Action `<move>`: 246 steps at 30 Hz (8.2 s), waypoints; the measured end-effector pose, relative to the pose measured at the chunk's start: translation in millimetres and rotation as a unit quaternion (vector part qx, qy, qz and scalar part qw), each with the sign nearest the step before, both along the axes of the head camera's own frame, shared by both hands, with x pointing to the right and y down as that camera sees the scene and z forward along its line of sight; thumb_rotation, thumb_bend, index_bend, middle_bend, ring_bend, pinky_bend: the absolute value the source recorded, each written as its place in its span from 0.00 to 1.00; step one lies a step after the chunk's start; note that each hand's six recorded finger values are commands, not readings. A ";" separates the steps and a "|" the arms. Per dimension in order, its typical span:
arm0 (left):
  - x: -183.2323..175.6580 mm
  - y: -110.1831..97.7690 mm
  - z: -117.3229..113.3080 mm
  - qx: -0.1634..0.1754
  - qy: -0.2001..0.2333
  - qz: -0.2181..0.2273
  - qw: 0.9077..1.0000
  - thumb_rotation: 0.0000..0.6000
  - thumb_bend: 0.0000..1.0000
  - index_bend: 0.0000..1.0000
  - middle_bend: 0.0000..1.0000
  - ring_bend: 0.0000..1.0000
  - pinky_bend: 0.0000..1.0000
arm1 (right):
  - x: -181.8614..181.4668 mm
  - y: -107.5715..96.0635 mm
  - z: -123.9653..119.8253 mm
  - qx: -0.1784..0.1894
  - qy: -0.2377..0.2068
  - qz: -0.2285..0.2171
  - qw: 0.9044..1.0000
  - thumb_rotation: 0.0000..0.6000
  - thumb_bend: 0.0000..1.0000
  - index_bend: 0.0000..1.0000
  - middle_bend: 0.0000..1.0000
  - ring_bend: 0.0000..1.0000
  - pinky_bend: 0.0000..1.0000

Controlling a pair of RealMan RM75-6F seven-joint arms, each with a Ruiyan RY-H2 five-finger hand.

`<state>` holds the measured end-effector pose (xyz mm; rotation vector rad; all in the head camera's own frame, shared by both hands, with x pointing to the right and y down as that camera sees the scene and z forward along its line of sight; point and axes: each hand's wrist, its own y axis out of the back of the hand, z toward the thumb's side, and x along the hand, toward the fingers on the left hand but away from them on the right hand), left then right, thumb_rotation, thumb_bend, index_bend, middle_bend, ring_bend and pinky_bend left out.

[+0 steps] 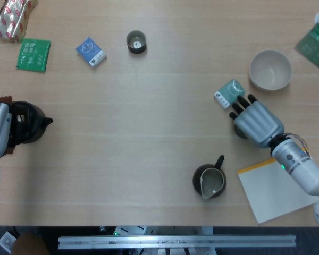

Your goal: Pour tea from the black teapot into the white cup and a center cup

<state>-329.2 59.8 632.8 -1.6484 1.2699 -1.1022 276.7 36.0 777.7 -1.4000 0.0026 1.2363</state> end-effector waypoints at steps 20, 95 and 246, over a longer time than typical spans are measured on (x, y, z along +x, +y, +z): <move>-2.5 -0.3 -2.1 0.003 0.003 -0.002 1.000 0.96 0.33 0.95 0.99 0.84 0.07 | -20.1 -6.5 -6.3 0.006 -0.023 0.007 1.000 1.00 0.12 0.46 0.24 0.14 0.24; 3.1 9.4 -19.9 0.013 -0.015 0.004 1.000 0.99 0.33 0.95 0.99 0.84 0.07 | -230.4 -19.4 9.4 -0.024 -0.064 -0.032 0.997 1.00 0.11 0.26 0.19 0.04 0.09; 235.9 -23.2 91.5 0.064 -0.162 0.201 0.964 1.00 0.33 0.94 0.99 0.83 0.07 | 192.1 -7.4 -201.3 0.124 -0.204 0.235 0.942 1.00 0.09 0.18 0.15 0.02 0.08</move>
